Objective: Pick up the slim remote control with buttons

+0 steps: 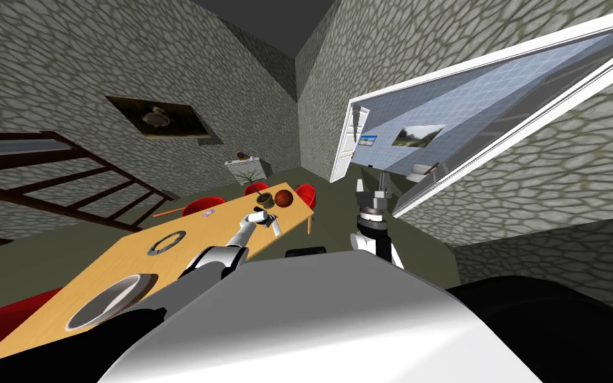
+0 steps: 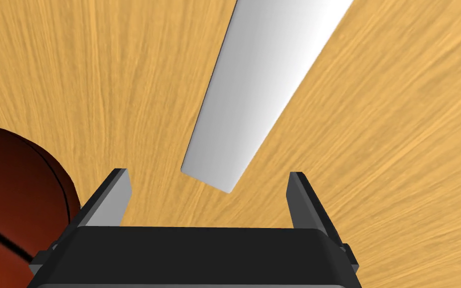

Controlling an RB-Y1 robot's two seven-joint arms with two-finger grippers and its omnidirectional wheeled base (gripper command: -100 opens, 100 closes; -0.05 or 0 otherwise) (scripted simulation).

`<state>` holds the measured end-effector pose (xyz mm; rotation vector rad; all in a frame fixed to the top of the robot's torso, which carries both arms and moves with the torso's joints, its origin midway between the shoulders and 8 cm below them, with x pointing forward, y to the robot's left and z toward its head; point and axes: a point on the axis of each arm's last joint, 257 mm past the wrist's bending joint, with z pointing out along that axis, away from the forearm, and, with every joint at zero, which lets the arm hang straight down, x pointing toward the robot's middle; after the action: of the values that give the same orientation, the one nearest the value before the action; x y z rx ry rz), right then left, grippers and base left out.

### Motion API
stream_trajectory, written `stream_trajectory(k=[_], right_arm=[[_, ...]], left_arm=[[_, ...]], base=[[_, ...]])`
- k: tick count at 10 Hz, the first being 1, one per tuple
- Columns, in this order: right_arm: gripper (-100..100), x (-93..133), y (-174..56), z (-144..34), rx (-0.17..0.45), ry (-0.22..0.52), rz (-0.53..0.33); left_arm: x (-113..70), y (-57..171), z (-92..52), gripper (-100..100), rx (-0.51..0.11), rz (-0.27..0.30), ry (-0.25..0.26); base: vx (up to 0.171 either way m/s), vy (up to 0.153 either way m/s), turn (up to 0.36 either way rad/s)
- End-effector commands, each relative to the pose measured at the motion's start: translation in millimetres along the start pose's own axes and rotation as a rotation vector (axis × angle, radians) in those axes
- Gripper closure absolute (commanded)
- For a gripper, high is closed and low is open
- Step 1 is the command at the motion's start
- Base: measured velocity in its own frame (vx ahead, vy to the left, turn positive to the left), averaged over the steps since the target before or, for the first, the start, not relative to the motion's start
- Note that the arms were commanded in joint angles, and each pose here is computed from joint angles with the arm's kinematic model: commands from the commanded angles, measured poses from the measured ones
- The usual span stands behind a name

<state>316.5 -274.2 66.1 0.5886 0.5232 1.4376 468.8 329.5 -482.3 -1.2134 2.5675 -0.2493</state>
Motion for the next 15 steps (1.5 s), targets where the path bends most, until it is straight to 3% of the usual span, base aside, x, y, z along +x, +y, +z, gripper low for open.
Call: stream_trajectory(k=[1, 3, 7, 8, 9, 12, 15], right_arm=[[0, 0, 0, 0.0, 0.0, 0.0, 0.0], [0, 0, 0, 0.0, 0.0, 0.0, 0.0], [0, 0, 0, 0.0, 0.0, 0.0, 0.0], [0, 0, 0, -0.1, 0.0, 0.0, 0.0], [0, 0, 0, 0.0, 0.0, 0.0, 0.0], [0, 0, 0, -0.1, 0.0, 0.0, 0.0], [0, 0, 0, -0.1, 0.0, 0.0, 0.0]], left_arm=[[3.9, 13, 4.1, -100, -0.033, -0.009, 0.021], [8.8, 35, 6.7, -100, -0.102, -0.022, 0.063], [17.6, 64, 9.8, -100, -0.176, -0.047, 0.106], [23.5, 83, 10.0, -100, -0.226, -0.065, 0.134], [19.5, 74, 8.5, -100, -0.208, -0.056, 0.124], [27.9, 97, 9.8, -100, -0.261, -0.08, 0.151], [29.6, 101, 9.8, -100, -0.271, -0.085, 0.157]], base=[[-0.014, 0.033, -0.15], [-0.02, 0.04, -0.282], [-0.022, 0.032, -0.169], [-0.01, 0.022, -0.287], [-0.014, 0.025, -0.199], [-0.002, 0.007, -0.099], [-0.001, 0.003, -0.024]])
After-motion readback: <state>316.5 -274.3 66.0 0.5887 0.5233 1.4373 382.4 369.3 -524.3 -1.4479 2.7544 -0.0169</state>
